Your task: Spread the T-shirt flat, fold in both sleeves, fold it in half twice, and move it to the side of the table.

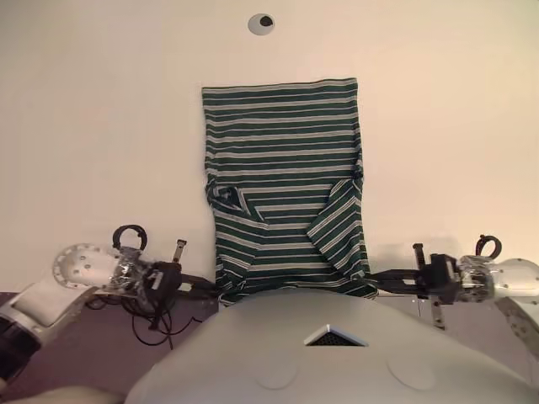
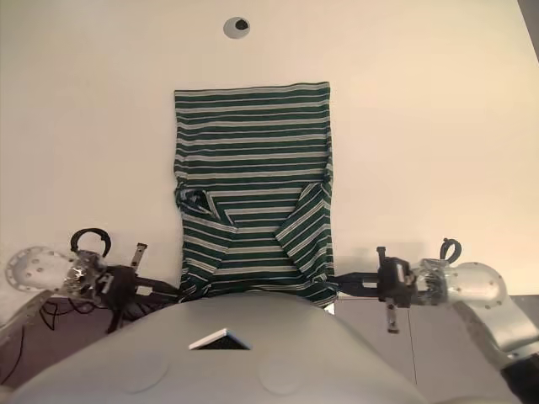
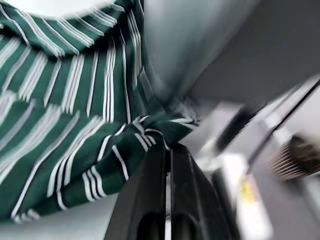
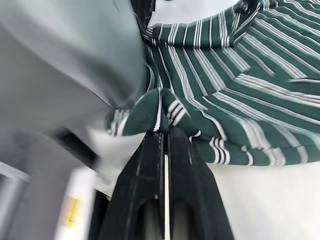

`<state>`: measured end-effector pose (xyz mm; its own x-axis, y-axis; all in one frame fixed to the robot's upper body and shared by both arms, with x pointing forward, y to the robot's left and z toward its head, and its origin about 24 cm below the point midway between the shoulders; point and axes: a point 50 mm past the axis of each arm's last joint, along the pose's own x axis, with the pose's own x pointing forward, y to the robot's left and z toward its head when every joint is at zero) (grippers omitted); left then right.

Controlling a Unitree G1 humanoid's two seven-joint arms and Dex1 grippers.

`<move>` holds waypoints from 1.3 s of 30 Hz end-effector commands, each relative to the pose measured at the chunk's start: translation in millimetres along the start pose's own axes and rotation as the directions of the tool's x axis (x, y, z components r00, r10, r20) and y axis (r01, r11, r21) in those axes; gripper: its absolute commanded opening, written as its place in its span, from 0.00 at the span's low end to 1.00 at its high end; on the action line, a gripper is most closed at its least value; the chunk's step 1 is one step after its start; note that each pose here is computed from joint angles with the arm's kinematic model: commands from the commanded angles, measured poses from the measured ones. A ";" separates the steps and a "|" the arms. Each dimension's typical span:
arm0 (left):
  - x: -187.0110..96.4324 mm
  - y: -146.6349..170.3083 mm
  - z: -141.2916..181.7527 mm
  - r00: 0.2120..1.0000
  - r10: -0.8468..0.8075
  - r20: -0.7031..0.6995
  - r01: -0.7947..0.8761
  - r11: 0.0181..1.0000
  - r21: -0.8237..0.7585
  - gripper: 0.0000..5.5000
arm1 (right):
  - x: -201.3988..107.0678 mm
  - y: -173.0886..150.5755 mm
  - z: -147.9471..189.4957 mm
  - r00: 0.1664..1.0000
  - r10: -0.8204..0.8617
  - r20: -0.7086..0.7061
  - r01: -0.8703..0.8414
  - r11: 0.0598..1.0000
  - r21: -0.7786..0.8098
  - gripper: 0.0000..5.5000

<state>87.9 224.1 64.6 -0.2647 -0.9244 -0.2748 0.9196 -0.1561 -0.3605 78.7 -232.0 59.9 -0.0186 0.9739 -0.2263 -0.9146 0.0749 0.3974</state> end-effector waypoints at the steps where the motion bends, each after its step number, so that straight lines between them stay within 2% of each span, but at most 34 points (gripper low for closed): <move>1: -8.3 -8.4 44.2 0.970 -0.147 0.195 0.172 0.978 -0.116 0.00 | -7.3 10.9 31.9 0.981 0.110 0.161 -0.126 0.988 0.089 0.00; 5: -17.2 1.5 53.3 0.951 -0.026 0.308 0.067 0.990 -0.124 0.00 | -6.2 7.0 46.7 0.965 0.041 0.260 -0.060 0.996 0.064 0.00; 8: -29.0 25.6 49.4 0.929 0.174 0.326 -0.134 0.981 -0.141 0.00 | -4.6 -18.6 54.4 0.943 -0.133 0.304 0.117 0.991 0.069 0.00; 12: -50.6 76.2 33.4 0.796 0.503 0.338 -0.458 0.864 -0.208 0.00 | 0.5 -61.0 59.7 0.876 -0.340 0.342 0.324 0.940 0.106 0.00; 15: -54.7 99.7 22.2 0.732 0.610 0.305 -0.563 0.793 -0.235 0.00 | 5.6 -94.0 61.3 0.833 -0.456 0.314 0.446 0.889 0.108 0.00; 17: -57.2 115.0 16.5 0.684 0.671 0.286 -0.624 0.742 -0.246 0.00 | 10.1 -118.4 60.0 0.807 -0.533 0.254 0.544 0.838 0.028 0.00; 24: -56.6 157.0 4.5 0.588 0.784 0.198 -0.739 0.620 -0.262 0.00 | 30.4 -173.8 75.8 0.727 -0.655 0.208 0.678 0.733 -0.062 0.00; 28: -54.9 164.5 -2.7 0.574 0.805 0.149 -0.764 0.592 -0.257 0.00 | 37.1 -186.9 72.2 0.732 -0.661 0.165 0.677 0.733 -0.067 0.00; 31: -53.0 167.5 -2.4 0.575 0.806 0.137 -0.764 0.590 -0.261 0.00 | 40.8 -192.7 67.4 0.735 -0.661 0.149 0.673 0.739 -0.042 0.08; 33: -54.9 172.5 2.7 0.550 0.824 0.139 -0.777 0.565 -0.277 0.05 | 44.8 -197.6 68.2 0.726 -0.668 0.163 0.679 0.734 -0.016 0.13; 37: -60.9 191.8 4.6 0.444 0.888 0.123 -0.762 0.446 -0.469 0.16 | 51.2 -222.7 71.4 0.594 -0.785 0.178 0.768 0.619 0.165 0.25; 39: -65.1 196.3 3.9 0.400 0.911 0.096 -0.759 0.389 -0.522 0.22 | 51.1 -230.3 75.9 0.541 -0.820 0.188 0.795 0.572 0.204 0.31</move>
<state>281.4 248.6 14.6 0.7375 -0.5862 -0.3354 0.4663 0.8012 -0.3750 309.7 -184.2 20.3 0.7886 0.5433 -0.2882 -0.4967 0.8389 0.2223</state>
